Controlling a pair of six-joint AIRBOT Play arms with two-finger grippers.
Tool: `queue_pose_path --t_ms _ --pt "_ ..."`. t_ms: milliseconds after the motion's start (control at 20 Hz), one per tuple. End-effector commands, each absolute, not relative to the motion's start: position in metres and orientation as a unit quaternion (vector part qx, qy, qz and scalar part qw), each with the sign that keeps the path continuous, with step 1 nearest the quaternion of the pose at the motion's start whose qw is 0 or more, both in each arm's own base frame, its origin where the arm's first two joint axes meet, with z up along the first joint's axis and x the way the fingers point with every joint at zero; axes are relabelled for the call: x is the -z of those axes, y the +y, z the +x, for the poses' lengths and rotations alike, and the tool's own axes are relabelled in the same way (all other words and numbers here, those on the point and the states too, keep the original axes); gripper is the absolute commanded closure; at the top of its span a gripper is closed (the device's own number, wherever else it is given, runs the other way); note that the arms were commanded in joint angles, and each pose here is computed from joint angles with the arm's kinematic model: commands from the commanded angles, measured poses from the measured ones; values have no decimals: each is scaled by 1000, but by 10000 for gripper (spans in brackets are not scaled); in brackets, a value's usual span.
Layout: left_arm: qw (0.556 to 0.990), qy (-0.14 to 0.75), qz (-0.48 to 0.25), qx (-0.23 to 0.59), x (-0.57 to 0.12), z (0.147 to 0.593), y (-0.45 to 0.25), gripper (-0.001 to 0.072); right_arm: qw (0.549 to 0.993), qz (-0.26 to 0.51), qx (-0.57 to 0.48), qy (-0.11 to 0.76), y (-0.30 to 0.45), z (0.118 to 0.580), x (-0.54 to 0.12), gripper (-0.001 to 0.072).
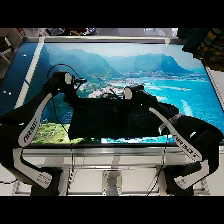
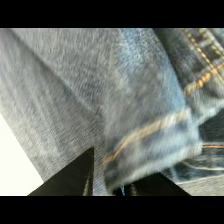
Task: Fold the clothes and pants, and hang the long-sleeved shirts on hangers.
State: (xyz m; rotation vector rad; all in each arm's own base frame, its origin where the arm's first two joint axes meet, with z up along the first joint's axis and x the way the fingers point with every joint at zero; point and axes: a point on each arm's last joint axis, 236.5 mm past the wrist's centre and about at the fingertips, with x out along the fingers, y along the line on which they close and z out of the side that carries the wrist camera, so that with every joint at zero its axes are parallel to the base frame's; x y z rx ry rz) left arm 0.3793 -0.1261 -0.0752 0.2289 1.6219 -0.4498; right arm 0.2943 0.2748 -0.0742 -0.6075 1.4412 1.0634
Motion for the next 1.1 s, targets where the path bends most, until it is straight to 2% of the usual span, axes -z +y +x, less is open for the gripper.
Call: queue_pose_path --t_ms 0,50,200,500,650,1050 --pt "679 700 100 198 77 391 -128 687 568 -269 -465 624 277 278 75 533" --pt "683 696 100 198 77 394 -128 687 562 -274 -469 623 281 272 74 597" --pt "670 705 95 212 79 386 -134 687 542 -291 -482 624 289 250 79 699" --pt "629 709 70 311 68 359 -167 687 557 -307 -453 625 265 246 74 689" --pt "618 714 56 324 65 352 -175 687 565 -310 -433 631 247 252 71 689" --pt "571 722 96 379 62 317 -207 687 570 -321 -419 629 238 261 72 688"
